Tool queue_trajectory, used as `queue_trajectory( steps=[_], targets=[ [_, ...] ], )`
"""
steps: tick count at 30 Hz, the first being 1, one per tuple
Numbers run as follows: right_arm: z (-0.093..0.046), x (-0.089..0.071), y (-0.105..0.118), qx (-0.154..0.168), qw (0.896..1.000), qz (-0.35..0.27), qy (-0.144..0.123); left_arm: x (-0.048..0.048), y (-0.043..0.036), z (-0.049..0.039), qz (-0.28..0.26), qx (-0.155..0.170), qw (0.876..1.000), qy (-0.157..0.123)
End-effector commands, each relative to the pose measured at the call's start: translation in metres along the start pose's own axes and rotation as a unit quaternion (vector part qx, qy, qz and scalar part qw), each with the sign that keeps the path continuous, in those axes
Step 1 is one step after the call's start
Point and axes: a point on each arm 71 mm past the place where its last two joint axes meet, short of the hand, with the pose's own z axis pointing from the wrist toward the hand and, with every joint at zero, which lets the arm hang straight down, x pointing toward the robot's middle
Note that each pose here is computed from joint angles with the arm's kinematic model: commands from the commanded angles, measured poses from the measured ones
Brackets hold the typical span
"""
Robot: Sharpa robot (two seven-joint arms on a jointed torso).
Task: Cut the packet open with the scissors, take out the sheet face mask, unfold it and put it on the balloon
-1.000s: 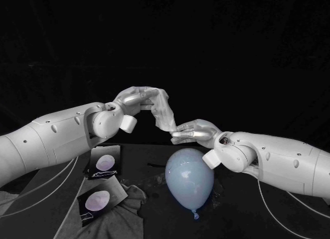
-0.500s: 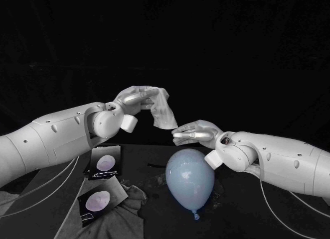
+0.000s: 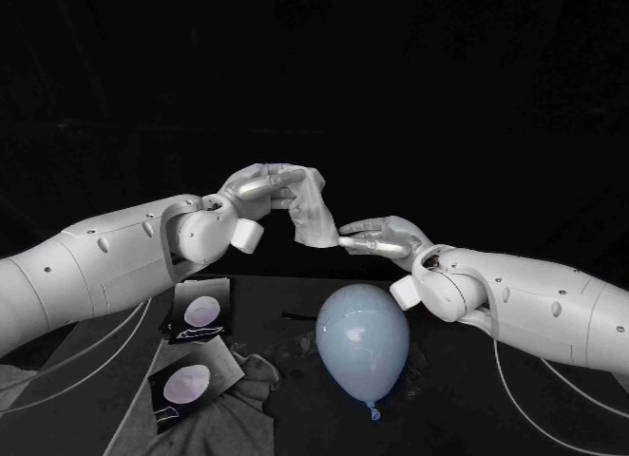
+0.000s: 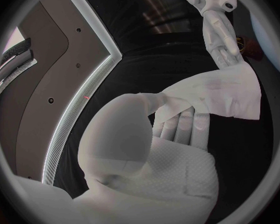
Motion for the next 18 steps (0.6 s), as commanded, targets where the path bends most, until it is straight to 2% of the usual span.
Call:
queue_trajectory(
  steps=[1,7,12,18],
  targets=[
    [0.002,0.006,0.005,-0.028,1.0,0.004,0.008,0.0044,-0.0024,0.0012,-0.007,0.004,1.0,0.015],
    [0.003,0.019,0.01,-0.035,0.998,0.03,0.041,0.0051,-0.0023,0.0022,-0.006,0.003,1.0,0.015],
    [0.003,0.024,0.014,-0.04,0.996,0.055,0.051,0.0054,-0.0022,0.0029,-0.006,0.003,1.0,0.015],
    [0.004,0.026,0.018,-0.046,0.994,0.081,0.049,0.0059,-0.0019,0.0036,-0.005,0.002,1.0,0.015]
  ],
)
